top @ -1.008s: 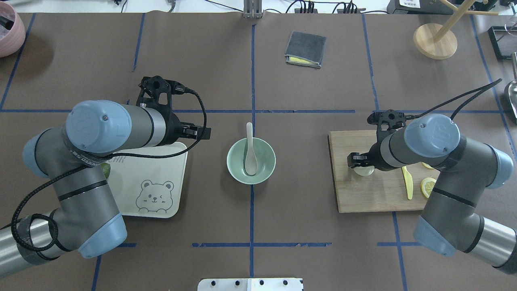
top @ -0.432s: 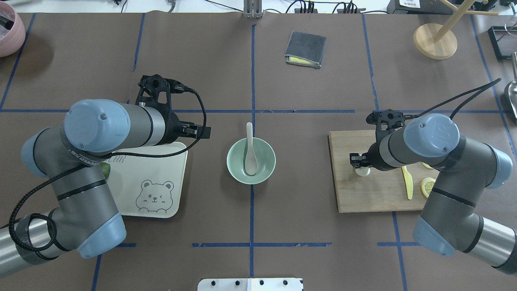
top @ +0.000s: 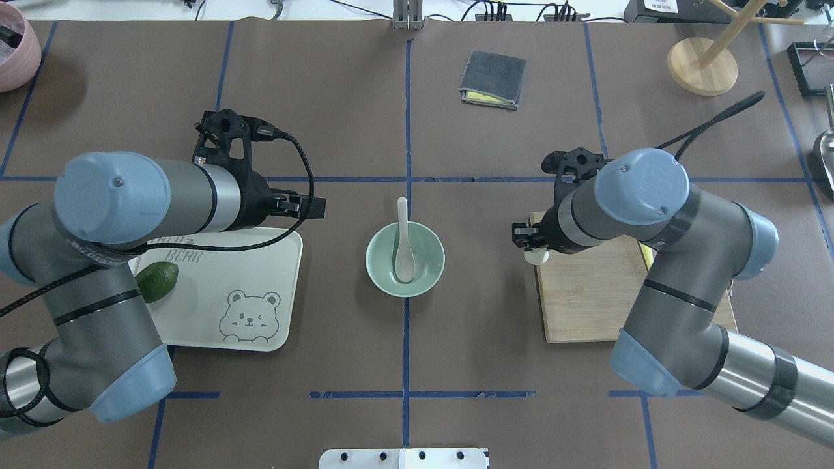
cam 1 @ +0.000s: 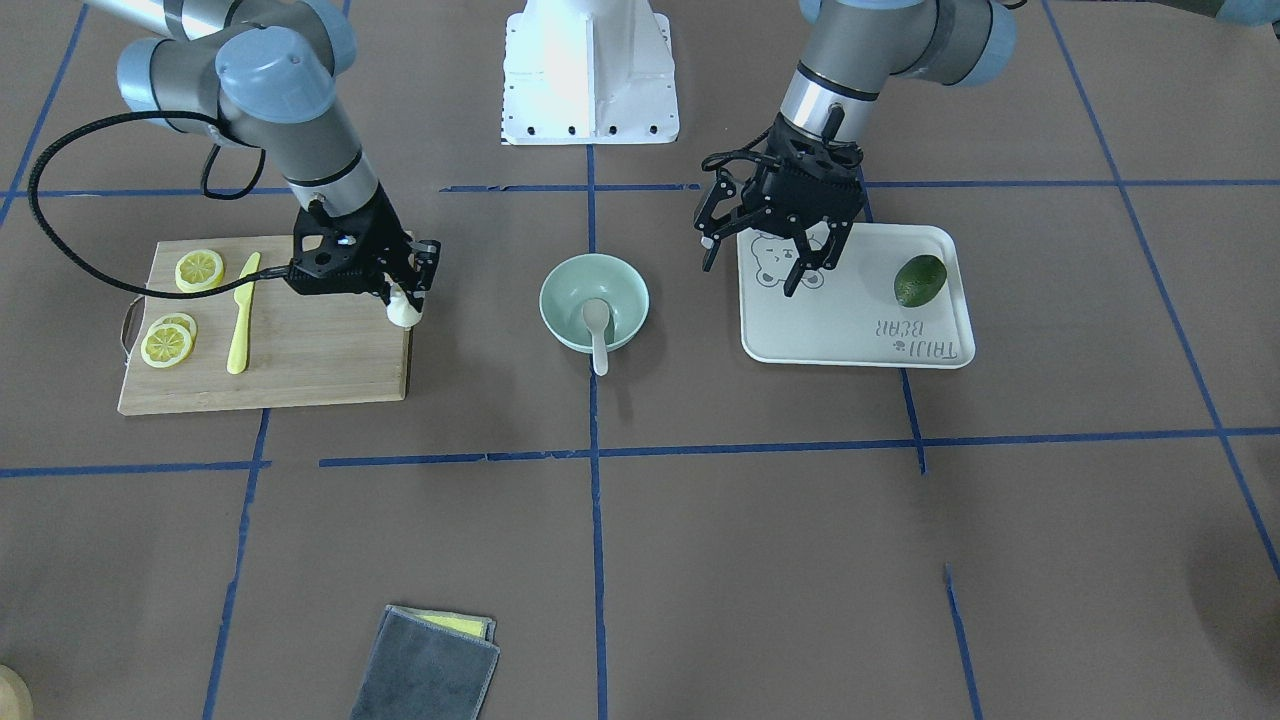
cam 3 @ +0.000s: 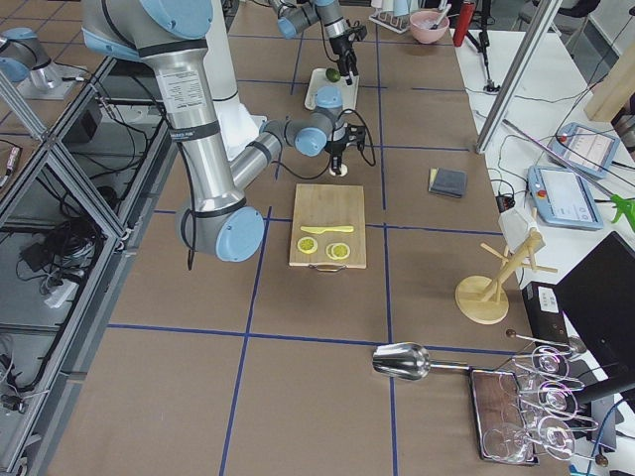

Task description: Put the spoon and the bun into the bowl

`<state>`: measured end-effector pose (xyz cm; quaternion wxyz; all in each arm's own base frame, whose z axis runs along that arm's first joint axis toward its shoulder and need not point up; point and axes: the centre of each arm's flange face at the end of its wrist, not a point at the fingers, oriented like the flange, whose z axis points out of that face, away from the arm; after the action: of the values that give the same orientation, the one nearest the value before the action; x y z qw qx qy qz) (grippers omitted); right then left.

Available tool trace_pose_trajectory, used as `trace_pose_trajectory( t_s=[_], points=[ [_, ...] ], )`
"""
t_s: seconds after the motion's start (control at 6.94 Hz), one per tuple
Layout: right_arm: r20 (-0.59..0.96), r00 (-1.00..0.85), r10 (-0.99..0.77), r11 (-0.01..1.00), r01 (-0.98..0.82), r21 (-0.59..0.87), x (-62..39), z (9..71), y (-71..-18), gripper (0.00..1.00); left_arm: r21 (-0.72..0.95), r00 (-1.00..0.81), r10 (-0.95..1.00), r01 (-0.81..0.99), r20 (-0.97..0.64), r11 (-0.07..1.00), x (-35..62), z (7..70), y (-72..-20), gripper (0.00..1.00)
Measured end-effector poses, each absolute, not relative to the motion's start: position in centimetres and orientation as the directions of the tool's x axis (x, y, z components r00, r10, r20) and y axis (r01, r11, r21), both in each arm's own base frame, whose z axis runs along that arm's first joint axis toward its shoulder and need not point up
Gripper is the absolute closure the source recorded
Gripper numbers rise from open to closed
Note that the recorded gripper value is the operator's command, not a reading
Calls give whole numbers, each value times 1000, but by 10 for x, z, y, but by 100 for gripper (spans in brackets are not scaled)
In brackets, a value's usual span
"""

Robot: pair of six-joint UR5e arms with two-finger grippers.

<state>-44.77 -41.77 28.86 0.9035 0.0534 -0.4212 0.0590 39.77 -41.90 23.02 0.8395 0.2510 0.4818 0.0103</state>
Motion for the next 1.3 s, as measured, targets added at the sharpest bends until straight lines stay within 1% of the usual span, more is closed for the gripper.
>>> trace_pose_trajectory(
  t_s=[0.29, 0.43, 0.58, 0.86, 1.15, 1.3],
  points=[
    [797, 583, 155, 979, -198, -46, -489, 215, -411, 58, 408, 517, 241, 238, -821, 881, 345, 234, -440, 2],
    [799, 572, 185, 975, -208, -77, -512, 195, -412, 57, 419, 518, 252, 235, -817, 877, 322, 237, -446, 2],
    [794, 576, 196, 973, -212, -86, -535, 186, -411, 56, 439, 529, 270, 225, -805, 870, 297, 244, -452, 2],
    [785, 591, 188, 975, -207, -78, -566, 182, -394, 56, 466, 541, 295, 210, -788, 860, 259, 253, -465, 2],
    [782, 594, 186, 976, -201, -80, -578, 184, -385, 55, 468, 544, 297, 206, -784, 859, 252, 256, -469, 2],
    [787, 588, 186, 976, -202, -80, -584, 187, -386, 47, 468, 545, 297, 205, -784, 860, 252, 256, -469, 2]
  ],
)
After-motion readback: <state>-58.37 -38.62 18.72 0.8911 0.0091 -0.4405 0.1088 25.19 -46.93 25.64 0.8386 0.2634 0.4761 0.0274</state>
